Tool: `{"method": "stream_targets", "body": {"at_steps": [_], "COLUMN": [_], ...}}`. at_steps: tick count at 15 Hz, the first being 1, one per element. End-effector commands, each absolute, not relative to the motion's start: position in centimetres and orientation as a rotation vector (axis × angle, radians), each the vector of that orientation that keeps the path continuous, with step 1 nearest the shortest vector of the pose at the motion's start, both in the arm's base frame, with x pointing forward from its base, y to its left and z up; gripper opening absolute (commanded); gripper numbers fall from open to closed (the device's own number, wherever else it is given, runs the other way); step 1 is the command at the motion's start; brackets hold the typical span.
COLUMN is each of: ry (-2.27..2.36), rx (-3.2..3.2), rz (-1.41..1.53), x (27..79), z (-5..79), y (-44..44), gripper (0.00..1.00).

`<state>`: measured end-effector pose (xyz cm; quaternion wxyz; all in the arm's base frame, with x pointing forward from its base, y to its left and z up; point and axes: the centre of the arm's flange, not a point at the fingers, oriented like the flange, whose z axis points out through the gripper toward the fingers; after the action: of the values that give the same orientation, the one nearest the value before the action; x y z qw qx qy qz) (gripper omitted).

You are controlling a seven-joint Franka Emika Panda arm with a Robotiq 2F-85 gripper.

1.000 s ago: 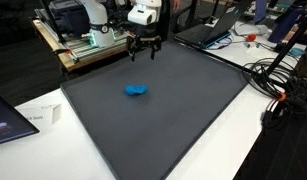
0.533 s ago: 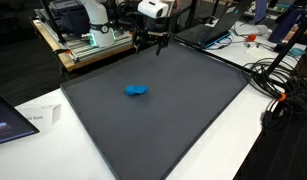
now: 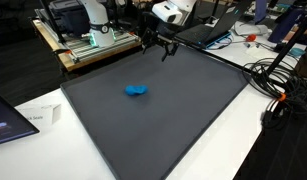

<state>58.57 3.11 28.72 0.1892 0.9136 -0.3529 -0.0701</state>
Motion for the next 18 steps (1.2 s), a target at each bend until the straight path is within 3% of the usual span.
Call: {"method": "stream_targets", "body": {"at_steps": [1,10,18], "ry": [-1.084,-0.971,-1.391], "rx": [2.417,2.478,2.263], "rz": [-0.223,-0.28,-0.165], "x": [61.6,60.8,64.1], "z": [27.9,26.8,24.4], "y": [4.4,4.9,3.7], "gripper": [1.0,1.0,1.0]}}
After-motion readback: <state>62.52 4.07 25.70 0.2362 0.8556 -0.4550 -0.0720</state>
